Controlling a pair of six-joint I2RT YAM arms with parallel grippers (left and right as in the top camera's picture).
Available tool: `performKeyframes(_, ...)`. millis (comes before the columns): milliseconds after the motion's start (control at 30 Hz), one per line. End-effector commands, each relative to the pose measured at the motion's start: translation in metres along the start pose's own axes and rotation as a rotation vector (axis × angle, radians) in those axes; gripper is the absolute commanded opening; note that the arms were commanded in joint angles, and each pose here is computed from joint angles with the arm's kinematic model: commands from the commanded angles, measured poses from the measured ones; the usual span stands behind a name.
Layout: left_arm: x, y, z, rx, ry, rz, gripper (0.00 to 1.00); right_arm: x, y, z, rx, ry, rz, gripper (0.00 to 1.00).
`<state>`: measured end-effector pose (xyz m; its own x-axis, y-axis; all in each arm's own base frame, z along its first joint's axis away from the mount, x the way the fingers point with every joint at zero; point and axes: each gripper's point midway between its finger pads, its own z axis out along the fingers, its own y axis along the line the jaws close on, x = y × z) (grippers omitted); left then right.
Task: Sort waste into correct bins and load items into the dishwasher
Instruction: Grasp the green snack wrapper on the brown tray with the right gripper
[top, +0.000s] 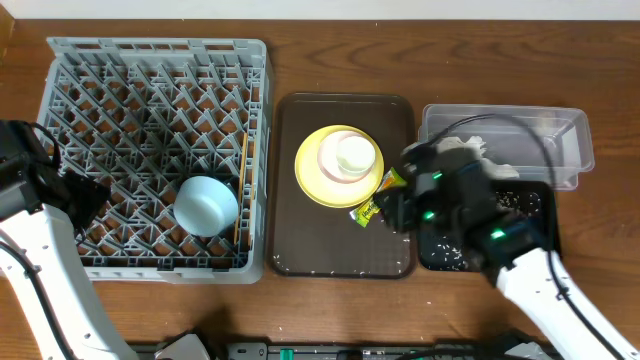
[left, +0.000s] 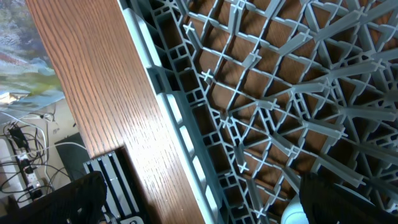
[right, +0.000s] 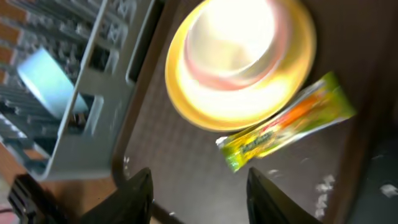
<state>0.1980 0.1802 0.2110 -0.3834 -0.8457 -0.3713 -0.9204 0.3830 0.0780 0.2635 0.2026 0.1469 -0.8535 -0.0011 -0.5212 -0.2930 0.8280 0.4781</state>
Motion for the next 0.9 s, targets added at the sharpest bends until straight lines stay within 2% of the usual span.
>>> performKeyframes(0, -0.001, 0.002, -0.001, -0.005, -0.005, -0.006, 1.00, 0.007, -0.004, 0.011, 0.158, -0.037, 0.048, 0.33)
performKeyframes(100, -0.001, 0.002, -0.002, -0.004, -0.005, -0.006, 1.00, 0.019, -0.002, 0.024, 0.234, -0.039, 0.083, 0.20)
performKeyframes(200, -0.001, 0.002, -0.002, -0.004, -0.005, -0.006, 1.00, 0.029, -0.008, 0.035, 0.308, -0.040, 0.110, 0.19)
performKeyframes(233, -0.001, 0.002, -0.002, -0.004, -0.006, -0.006, 1.00, 0.032, -0.011, 0.039, 0.334, -0.044, 0.125, 0.21)
performKeyframes(300, -0.001, 0.002, -0.002, -0.004, -0.005, -0.006, 1.00, 0.037, -0.021, 0.046, 0.395, -0.054, 0.178, 0.37)
performKeyframes(333, -0.001, 0.002, -0.001, -0.004, -0.005, -0.006, 1.00, 0.039, -0.026, 0.050, 0.419, -0.055, 0.209, 0.38)
performKeyframes(867, -0.001, 0.002, -0.001, -0.005, -0.005, -0.006, 1.00, 0.053, -0.050, 0.104, 0.490, -0.034, 0.237, 0.43)
